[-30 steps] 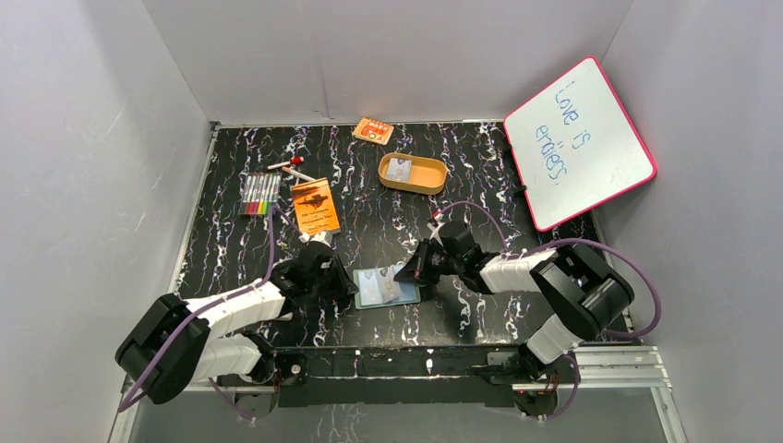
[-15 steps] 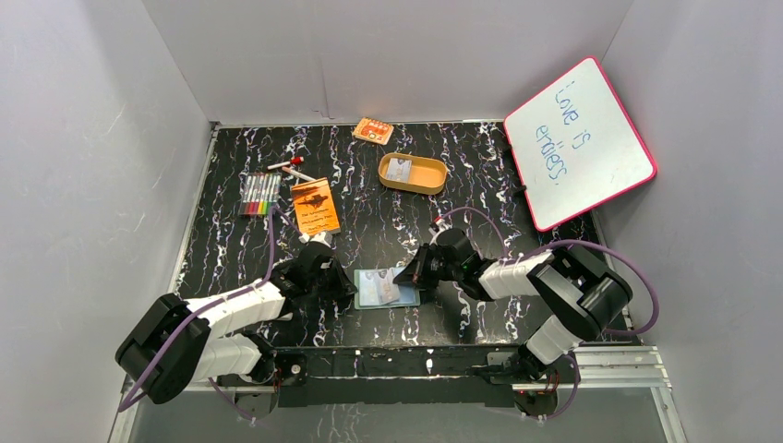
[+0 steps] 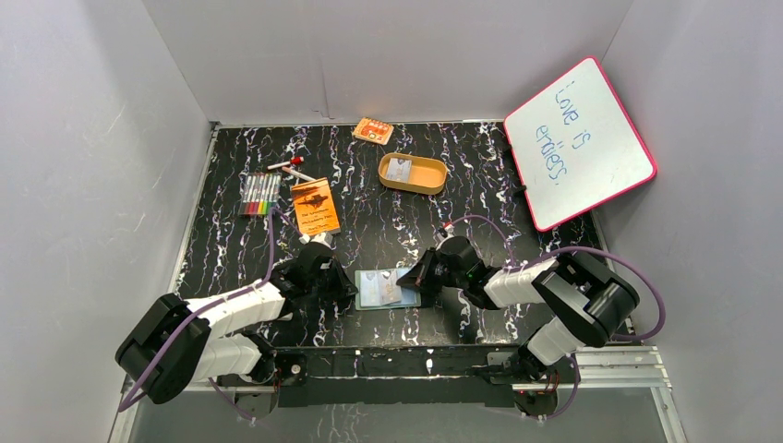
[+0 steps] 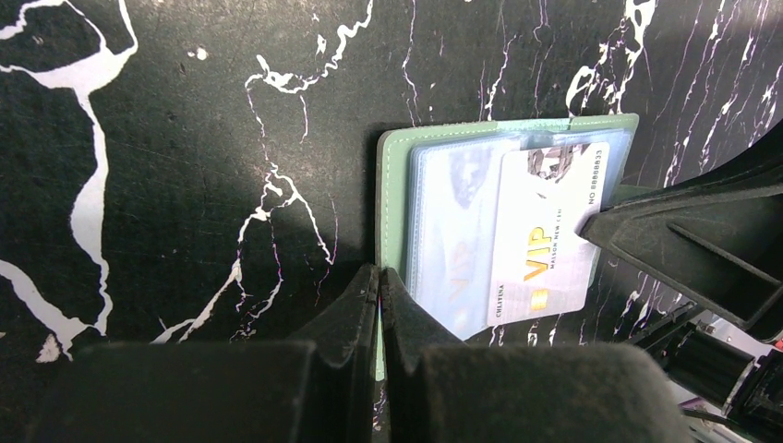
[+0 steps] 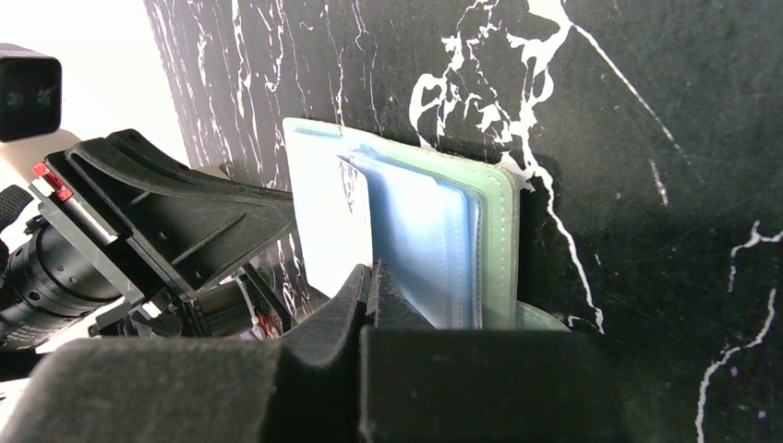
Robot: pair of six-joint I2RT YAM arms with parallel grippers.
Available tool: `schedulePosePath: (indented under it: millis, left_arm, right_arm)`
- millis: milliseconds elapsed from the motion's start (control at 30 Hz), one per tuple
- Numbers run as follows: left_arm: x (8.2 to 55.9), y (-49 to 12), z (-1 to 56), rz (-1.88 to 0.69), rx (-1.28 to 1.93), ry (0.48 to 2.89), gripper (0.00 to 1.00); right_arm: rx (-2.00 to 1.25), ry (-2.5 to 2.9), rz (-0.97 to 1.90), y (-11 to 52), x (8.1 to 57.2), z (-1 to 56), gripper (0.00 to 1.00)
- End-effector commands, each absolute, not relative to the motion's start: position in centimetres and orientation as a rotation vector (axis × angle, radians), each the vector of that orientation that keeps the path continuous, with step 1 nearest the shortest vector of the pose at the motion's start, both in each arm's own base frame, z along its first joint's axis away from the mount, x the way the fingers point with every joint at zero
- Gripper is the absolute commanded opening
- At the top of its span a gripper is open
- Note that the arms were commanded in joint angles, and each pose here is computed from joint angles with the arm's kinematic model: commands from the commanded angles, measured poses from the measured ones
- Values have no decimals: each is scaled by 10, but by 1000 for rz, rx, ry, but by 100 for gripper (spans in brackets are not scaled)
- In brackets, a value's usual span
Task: Put the credit cards into the card holder
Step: Insert the credit card into the card holder.
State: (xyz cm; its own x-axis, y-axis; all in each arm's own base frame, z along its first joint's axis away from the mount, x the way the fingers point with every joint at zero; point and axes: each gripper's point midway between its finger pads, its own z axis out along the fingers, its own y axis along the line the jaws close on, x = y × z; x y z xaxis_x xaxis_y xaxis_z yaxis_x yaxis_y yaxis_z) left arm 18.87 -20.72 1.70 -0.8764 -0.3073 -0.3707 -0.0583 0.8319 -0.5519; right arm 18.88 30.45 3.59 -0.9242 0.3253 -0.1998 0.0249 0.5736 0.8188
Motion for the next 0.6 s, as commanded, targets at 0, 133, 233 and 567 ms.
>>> schedulePosePath:
  millis: [0, 133, 233, 567]
  left_arm:
    - [172, -198, 2, -714, -273, 2632, 0]
    - [172, -199, 2, -720, -275, 2634, 0]
    - [172, -199, 2, -726, -273, 2633, 0]
    - [171, -199, 2, -735, -276, 2629, 0]
  right_arm:
    - [305, 2446, 1278, 305, 193, 39, 0]
    - [302, 2451, 1290, 309, 191, 39, 0]
    - [307, 2453, 1290, 311, 191, 38, 0]
    - [273, 2475, 1305, 324, 183, 36, 0]
